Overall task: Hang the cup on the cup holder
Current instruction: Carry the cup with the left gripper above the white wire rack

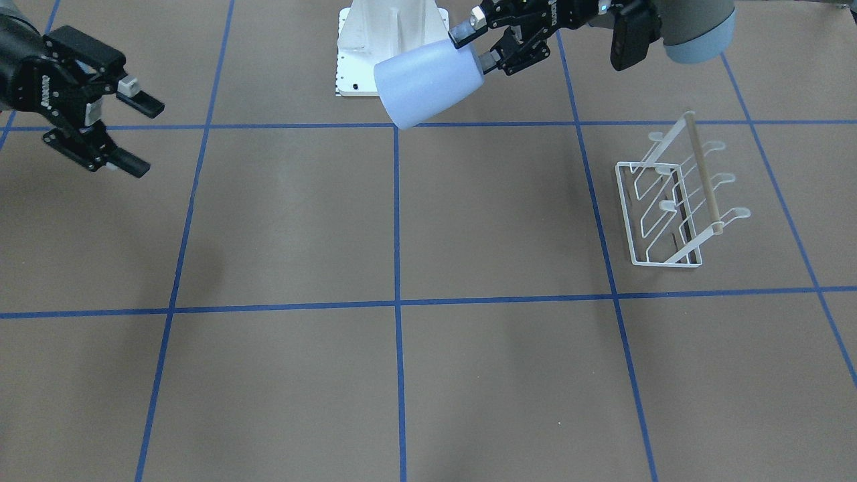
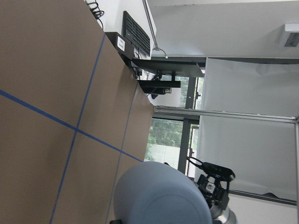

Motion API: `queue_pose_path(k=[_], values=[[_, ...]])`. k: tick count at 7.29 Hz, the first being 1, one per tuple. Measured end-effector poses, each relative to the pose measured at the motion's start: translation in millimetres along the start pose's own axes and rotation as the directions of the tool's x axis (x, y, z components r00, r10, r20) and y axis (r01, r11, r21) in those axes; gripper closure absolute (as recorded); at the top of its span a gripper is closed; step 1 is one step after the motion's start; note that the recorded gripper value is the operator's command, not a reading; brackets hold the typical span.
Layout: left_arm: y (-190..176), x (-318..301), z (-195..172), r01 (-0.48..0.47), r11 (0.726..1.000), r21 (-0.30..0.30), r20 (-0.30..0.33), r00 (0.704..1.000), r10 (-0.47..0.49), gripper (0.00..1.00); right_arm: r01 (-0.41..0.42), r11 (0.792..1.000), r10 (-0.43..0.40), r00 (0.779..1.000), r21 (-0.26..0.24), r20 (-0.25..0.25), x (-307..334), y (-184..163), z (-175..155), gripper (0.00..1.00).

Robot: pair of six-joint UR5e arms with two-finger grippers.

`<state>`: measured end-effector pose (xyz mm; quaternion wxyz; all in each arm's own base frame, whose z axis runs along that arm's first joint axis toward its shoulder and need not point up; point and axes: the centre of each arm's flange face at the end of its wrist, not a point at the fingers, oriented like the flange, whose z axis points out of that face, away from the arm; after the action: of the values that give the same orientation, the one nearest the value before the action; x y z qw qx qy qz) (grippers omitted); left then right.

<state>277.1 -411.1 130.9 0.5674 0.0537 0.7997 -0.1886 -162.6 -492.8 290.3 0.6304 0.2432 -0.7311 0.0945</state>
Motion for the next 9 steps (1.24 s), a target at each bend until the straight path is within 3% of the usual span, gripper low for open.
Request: queue_pose_path(k=[1,2,3,4,5,6,7,8,9], values=[[-11.1,8.0,-7.3,-0.072,0.997,0.031,0.114,0.991,0.068,1.00,0.071,0.997,-0.069,0.991,0.014,-0.111,11.3,-21.6,-6.5,0.00],[-21.9,14.7,-16.8,-0.143,0.989,0.047,0.227,0.965,0.129,1.00,0.120,0.993,-0.114,0.969,0.016,-0.217,23.5,-41.0,-13.4,0.00],[-32.4,17.0,-26.3,-0.211,0.976,0.054,0.332,0.925,0.182,1.00,0.163,0.987,-0.151,0.933,0.010,-0.327,39.1,-59.7,-23.1,0.00],[-45.1,15.9,-35.9,-0.275,0.960,0.052,0.430,0.874,0.227,1.00,0.200,0.980,-0.182,0.880,-0.005,-0.438,57.6,-77.2,-36.0,0.00],[-58.2,12.5,-45.5,-0.334,0.942,0.033,0.520,0.811,0.269,1.00,0.232,0.971,-0.224,0.810,-0.056,-0.542,78.0,-91.7,-49.2,0.00],[-70.4,9.1,-56.0,-0.379,0.925,0.004,0.594,0.745,0.302,1.00,0.249,0.959,-0.279,0.736,-0.137,-0.617,99.1,-99.1,-62.0,0.00],[-82.5,5.4,-67.6,-0.415,0.909,-0.032,0.658,0.676,0.332,1.00,0.246,0.943,-0.333,0.674,-0.224,-0.660,120.8,-100.0,-75.8,0.00],[-95.1,-0.3,-80.1,-0.443,0.893,-0.084,0.716,0.596,0.363,1.00,0.213,0.927,-0.372,0.625,-0.309,-0.686,145.5,-93.9,-90.3,0.00],[-106.0,-8.0,-89.5,-0.452,0.881,-0.143,0.759,0.521,0.391,1.00,0.152,0.914,-0.389,0.598,-0.377,-0.701,168.8,-82.2,-103.3,0.00]])
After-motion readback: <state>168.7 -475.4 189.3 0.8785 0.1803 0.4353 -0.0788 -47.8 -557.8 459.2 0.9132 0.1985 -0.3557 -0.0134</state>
